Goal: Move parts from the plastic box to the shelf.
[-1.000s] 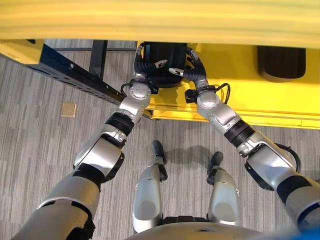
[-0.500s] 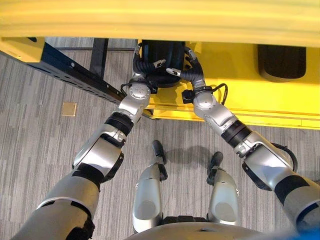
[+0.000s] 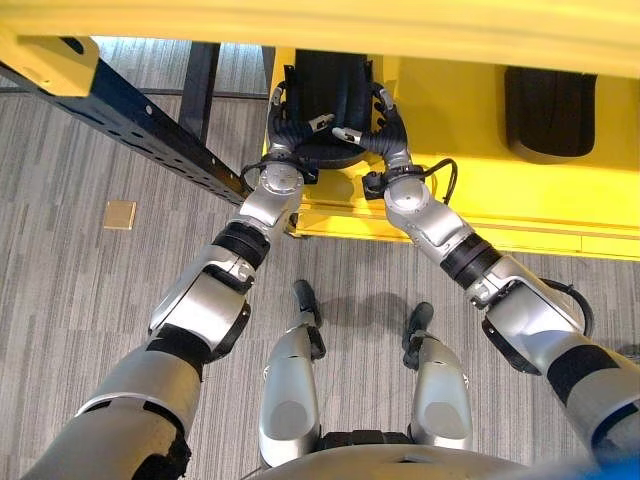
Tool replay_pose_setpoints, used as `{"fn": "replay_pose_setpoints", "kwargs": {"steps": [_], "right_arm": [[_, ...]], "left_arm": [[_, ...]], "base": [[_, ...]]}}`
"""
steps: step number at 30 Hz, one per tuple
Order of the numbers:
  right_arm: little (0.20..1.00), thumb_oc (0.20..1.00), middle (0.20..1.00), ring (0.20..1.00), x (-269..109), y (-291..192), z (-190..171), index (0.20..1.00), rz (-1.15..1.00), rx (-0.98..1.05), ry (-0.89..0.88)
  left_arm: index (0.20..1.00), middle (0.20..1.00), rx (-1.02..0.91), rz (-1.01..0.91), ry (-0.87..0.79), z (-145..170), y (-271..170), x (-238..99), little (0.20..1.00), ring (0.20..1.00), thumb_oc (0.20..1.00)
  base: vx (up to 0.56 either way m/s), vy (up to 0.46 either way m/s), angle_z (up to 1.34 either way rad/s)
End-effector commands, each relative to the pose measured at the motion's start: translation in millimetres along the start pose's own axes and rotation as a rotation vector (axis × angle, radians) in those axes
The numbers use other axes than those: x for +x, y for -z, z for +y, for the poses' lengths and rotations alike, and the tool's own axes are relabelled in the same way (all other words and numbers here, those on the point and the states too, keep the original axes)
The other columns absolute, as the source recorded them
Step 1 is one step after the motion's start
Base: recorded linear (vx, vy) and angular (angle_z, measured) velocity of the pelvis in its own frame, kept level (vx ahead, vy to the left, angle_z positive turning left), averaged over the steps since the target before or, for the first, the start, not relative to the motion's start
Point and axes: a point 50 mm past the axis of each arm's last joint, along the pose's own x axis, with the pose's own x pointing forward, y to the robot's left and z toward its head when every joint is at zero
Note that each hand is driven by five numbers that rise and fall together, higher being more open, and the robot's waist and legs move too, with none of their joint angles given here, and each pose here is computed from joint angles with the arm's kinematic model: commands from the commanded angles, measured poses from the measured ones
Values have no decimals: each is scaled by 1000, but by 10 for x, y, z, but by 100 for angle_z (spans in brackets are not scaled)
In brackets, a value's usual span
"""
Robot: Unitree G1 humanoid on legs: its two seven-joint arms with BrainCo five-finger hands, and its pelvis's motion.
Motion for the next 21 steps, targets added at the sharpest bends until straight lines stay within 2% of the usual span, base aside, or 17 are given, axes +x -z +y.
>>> {"fn": "replay_pose_setpoints", "kwargs": {"steps": [1, 21], "right_arm": [[1000, 1000, 1000, 1000, 10, -743, 528, 1000, -239, 68, -145], [1000, 1000, 1000, 1000, 72, -680, 463, 1000, -161, 141, -130]], "left_arm": [[1000, 1000, -27, -221, 178, -544, -670, -41, 1000, 1000, 1000], [1000, 1000, 60, -248, 160, -510, -737, 6, 1000, 1000, 1000]], "base": [[16, -37, -1], [5, -8, -1]]}}
